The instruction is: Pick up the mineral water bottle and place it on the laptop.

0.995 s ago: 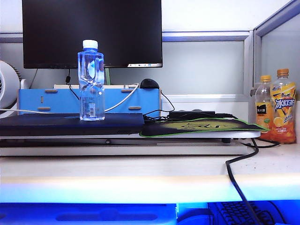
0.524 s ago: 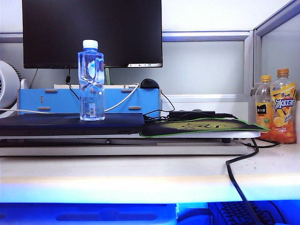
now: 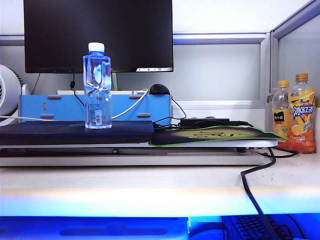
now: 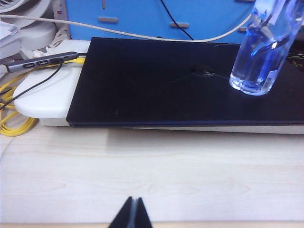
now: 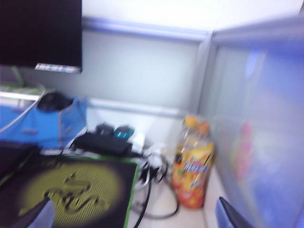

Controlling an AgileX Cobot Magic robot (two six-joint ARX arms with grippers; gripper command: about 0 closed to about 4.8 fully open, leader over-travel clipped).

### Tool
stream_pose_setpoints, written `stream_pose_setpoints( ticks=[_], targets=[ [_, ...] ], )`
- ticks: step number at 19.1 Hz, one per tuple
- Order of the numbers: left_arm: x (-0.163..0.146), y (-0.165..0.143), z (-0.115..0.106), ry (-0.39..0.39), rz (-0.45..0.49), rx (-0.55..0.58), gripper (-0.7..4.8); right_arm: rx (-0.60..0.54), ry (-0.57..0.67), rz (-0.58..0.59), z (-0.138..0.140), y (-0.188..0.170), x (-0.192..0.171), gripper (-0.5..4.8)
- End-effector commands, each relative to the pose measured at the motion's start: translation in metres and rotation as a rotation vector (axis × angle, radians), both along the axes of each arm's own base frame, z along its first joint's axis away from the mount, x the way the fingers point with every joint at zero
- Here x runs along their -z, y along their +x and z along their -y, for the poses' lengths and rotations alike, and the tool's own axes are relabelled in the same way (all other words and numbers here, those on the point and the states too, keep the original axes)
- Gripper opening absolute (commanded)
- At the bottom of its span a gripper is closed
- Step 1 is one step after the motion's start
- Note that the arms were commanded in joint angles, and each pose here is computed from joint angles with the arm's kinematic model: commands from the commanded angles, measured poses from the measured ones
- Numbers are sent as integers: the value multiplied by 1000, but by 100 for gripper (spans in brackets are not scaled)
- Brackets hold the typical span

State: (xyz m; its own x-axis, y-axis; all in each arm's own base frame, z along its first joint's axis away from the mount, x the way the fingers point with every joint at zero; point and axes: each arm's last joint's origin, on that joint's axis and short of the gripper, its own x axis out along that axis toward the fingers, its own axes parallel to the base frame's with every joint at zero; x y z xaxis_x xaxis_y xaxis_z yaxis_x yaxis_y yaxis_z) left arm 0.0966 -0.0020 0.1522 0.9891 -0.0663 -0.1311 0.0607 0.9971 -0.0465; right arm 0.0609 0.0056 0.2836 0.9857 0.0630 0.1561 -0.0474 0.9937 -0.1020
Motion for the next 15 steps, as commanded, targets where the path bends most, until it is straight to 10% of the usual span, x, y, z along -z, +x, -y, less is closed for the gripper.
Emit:
stream_pose_setpoints(
  ticks=[1,15],
  targets=[
    [-1,0,0,0,11,3,-2,-8,55,-8,0,1,15,450],
    [-1,0,0,0,11,3,-2,46,105,-172,6,24,81,449]
  ],
)
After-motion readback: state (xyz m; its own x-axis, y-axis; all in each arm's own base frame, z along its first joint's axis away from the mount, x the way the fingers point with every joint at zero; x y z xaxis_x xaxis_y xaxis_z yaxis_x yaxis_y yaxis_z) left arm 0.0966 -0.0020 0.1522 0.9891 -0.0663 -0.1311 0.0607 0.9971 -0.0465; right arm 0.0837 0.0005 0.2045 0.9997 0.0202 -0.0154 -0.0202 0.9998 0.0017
